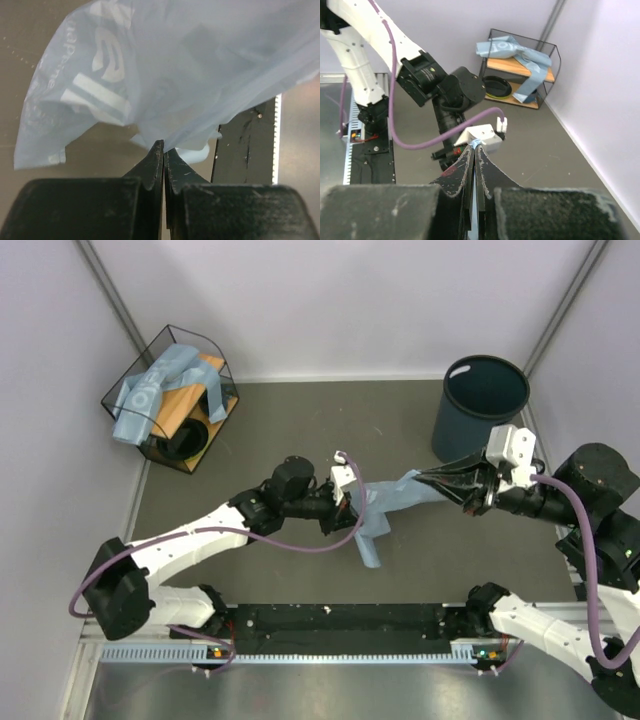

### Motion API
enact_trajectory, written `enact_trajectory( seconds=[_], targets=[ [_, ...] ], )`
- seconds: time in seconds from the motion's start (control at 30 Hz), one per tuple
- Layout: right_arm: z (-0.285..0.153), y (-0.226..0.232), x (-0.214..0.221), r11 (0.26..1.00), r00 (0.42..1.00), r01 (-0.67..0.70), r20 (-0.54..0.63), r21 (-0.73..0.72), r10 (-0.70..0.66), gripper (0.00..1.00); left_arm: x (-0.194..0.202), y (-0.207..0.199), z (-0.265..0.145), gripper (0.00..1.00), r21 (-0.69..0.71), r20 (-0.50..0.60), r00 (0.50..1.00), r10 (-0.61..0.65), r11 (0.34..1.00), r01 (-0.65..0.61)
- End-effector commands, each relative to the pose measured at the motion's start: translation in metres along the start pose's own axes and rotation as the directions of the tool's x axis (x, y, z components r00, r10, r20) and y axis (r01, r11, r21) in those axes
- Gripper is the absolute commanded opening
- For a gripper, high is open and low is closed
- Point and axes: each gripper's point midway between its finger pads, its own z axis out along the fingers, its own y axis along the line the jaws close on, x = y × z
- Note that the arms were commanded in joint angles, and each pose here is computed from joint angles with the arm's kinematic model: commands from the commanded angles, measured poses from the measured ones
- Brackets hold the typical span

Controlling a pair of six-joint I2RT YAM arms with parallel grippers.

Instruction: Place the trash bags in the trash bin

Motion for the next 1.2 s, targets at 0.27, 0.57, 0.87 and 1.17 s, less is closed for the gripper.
enact_trajectory(
  seconds=[0.27, 0.57, 0.87, 1.17],
  targets=[
    [0.01, -0.04, 0.069, 0.98, 0.973, -0.032, -0.217, 0.198, 0.076, 0.0, -0.076, 0.01, -0.088, 0.0, -0.166, 0.162, 0.948, 0.276, 0.954, -0.249],
    [0.05, -0.098, 0.037, 0.979, 0.995, 0.025, -0.102, 0.202, -0.004, 0.0, -0.012, -0.073, -0.094, 0.0, 0.106, 0.058, 0.949, 0.309, 0.944, -0.314],
    [0.057, -0.032, 0.025, 0.96, 0.98, 0.193, 0.084, -0.202, -0.18, 0.0, -0.071, -0.038, -0.14, 0.57, -0.064, 0.19, 0.971, 0.141, 0.989, -0.132],
    [0.055, -0.01, 0.012, 0.935, 0.964, 0.257, 0.137, -0.246, -0.229, 0.0, -0.107, -0.036, -0.117, 0.61, 0.161, 0.258, 0.965, -0.054, 0.987, 0.012]
  ],
)
